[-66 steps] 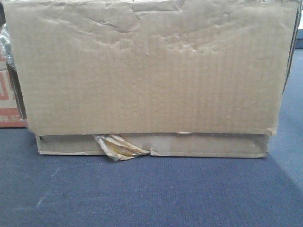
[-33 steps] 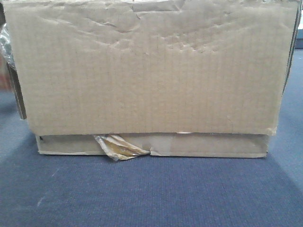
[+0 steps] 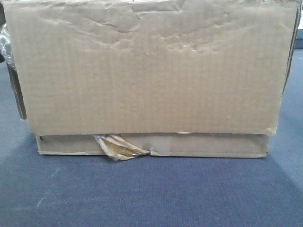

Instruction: Stack two boxes on right shelf middle

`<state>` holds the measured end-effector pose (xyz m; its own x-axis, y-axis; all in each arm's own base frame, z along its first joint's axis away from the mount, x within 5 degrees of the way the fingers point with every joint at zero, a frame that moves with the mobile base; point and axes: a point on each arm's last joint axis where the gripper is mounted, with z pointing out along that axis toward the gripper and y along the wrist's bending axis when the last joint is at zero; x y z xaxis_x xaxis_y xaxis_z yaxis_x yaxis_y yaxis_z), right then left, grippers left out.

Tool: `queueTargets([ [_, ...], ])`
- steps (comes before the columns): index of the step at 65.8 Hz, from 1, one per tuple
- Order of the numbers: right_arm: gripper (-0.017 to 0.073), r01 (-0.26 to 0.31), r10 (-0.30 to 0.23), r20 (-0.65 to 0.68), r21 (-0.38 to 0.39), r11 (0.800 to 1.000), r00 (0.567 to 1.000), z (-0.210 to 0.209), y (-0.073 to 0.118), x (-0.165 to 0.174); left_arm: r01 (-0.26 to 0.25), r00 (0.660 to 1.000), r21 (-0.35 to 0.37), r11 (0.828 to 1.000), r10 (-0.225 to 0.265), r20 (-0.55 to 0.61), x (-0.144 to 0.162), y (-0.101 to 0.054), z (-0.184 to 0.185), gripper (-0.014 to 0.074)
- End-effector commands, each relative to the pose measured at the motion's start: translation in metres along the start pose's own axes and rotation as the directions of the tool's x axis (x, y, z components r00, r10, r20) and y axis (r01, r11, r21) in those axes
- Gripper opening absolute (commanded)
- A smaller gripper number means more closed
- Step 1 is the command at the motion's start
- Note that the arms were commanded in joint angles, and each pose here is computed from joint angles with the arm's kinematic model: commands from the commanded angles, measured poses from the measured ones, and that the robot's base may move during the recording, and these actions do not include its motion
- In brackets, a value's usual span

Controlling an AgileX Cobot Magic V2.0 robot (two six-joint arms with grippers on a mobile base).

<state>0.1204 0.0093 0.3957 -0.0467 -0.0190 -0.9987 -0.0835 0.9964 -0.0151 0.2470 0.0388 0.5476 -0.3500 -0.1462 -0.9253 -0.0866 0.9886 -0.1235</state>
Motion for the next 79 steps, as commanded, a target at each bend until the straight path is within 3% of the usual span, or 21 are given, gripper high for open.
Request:
queueTargets([
  [1,0.0568,0.009,-0.009,0.019,0.009,1.000,1.000,0.000,-0.001,-0.004,0.004,0.999,0.108,0.994,-0.009,0.046,-0.005,-0.022,-0.014,-0.0111],
  [15,0.0568,0.009,-0.009,0.019,0.009,1.000,1.000,0.000,-0.001,-0.004,-0.086,0.996,0.307,0.948,0.089,0.004,0.006,-0.080,-0.007,-0.0111],
  [25,0.0568,0.009,-0.009,0.019,0.009,1.000,1.000,0.000,-0.001,-0.004,-0.067,0.991,0.377,0.924,0.105,-0.080,0.021,-0.117,0.013,-0.0111],
  [30,0.0568,0.009,-0.009,0.017,0.007,1.000,1.000,0.000,-0.001,-0.004,-0.054,0.986,0.392,0.918,0.111,-0.123,0.030,-0.133,0.025,-0.0111],
  [36,0.0568,0.010,-0.010,0.017,-0.005,1.000,1.000,0.000,0.001,-0.004,-0.068,0.977,0.368,0.928,0.136,-0.162,0.041,-0.151,0.042,-0.0111],
  [48,0.0568,0.011,-0.011,0.008,-0.030,0.999,1.000,0.000,0.004,-0.003,-0.089,0.956,0.299,0.950,0.166,-0.243,0.062,-0.168,0.077,-0.0111],
  [65,0.0568,0.011,-0.012,-0.021,-0.033,0.999,1.000,0.000,0.004,0.000,-0.096,0.924,0.286,0.953,0.192,-0.330,0.086,-0.181,0.118,-0.0111],
  [79,0.0568,0.011,-0.011,-0.015,-0.032,0.999,1.000,0.000,0.004,-0.001,-0.093,0.912,0.287,0.954,0.197,-0.359,0.094,-0.185,0.131,-0.0111],
])
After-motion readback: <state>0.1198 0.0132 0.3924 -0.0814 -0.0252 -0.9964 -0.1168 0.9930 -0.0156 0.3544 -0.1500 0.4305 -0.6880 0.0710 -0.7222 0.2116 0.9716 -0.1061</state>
